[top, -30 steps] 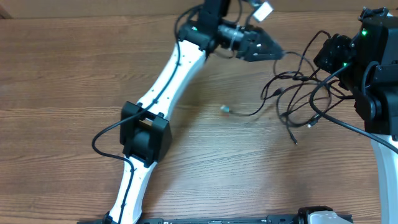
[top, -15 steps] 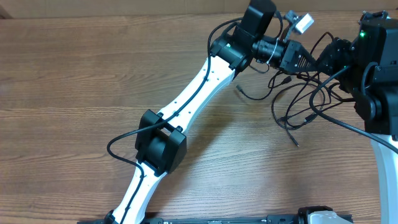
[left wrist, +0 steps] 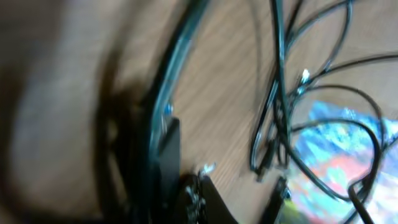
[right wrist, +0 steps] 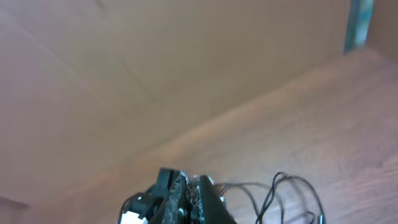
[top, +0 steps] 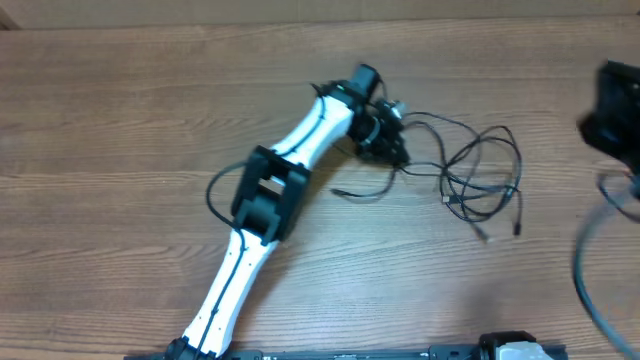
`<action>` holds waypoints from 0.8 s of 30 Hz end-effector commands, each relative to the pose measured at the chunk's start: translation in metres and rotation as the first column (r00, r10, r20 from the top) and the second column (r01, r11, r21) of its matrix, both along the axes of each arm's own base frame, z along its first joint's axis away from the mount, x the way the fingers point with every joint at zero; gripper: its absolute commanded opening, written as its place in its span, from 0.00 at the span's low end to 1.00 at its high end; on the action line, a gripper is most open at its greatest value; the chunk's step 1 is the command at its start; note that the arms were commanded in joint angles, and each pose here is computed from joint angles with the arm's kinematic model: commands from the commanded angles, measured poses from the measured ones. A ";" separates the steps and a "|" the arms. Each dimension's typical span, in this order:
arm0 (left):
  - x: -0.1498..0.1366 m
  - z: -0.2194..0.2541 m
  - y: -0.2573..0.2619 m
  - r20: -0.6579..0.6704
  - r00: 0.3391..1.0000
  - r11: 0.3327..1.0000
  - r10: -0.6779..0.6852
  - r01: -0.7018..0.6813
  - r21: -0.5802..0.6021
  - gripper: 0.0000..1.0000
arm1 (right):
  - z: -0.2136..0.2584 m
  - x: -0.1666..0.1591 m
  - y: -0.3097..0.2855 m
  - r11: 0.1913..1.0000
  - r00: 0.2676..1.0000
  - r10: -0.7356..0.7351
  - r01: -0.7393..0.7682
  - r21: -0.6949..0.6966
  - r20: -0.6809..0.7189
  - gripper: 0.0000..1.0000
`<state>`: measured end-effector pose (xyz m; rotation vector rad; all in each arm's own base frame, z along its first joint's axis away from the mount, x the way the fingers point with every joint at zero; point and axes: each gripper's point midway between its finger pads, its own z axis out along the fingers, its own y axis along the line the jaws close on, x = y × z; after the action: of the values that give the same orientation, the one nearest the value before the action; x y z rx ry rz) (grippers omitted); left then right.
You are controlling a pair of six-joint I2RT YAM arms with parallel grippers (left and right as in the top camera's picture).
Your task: Untangle cables
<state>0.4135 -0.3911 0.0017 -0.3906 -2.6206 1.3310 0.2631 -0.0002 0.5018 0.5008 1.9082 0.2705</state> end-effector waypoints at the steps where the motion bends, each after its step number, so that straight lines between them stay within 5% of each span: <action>1: 0.039 0.006 0.053 0.126 0.990 0.992 0.056 -0.069 0.104 0.04 | -0.008 -0.002 0.001 1.000 0.999 0.015 -0.015 -0.019 -0.041 0.04; 10: 0.066 0.162 0.092 0.389 0.911 0.988 0.134 -0.151 0.014 0.04 | -0.123 0.050 0.005 0.997 0.913 -0.043 0.066 0.043 -0.405 0.04; 15: 0.063 0.219 0.117 0.519 0.839 0.969 0.165 -0.235 0.071 0.04 | -0.194 0.078 0.007 0.991 0.836 -0.072 0.120 0.053 -0.544 0.05; 16: 0.061 0.224 0.123 0.531 0.831 0.963 0.166 -0.252 0.092 0.04 | -0.206 0.084 0.008 0.991 0.825 -0.073 0.122 0.050 -0.561 0.13; 18: 0.057 0.227 0.131 0.539 0.826 0.952 0.164 -0.275 0.131 0.04 | -0.227 0.093 0.007 0.989 0.804 -0.086 0.141 0.049 -0.589 0.72; 19: 0.055 0.226 0.134 0.536 0.829 0.948 0.161 -0.281 0.149 0.04 | -0.237 0.098 0.006 0.988 0.795 -0.090 0.145 0.044 -0.600 0.83; 24: 0.051 0.215 0.145 0.519 0.842 0.928 0.148 -0.300 0.221 0.04 | -0.279 0.118 -0.008 0.978 0.745 -0.132 0.206 0.038 -0.654 0.81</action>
<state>0.4582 -0.2547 0.2455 -0.4457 -3.2969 1.1348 0.3747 0.0047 0.2433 0.8371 2.5059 0.1013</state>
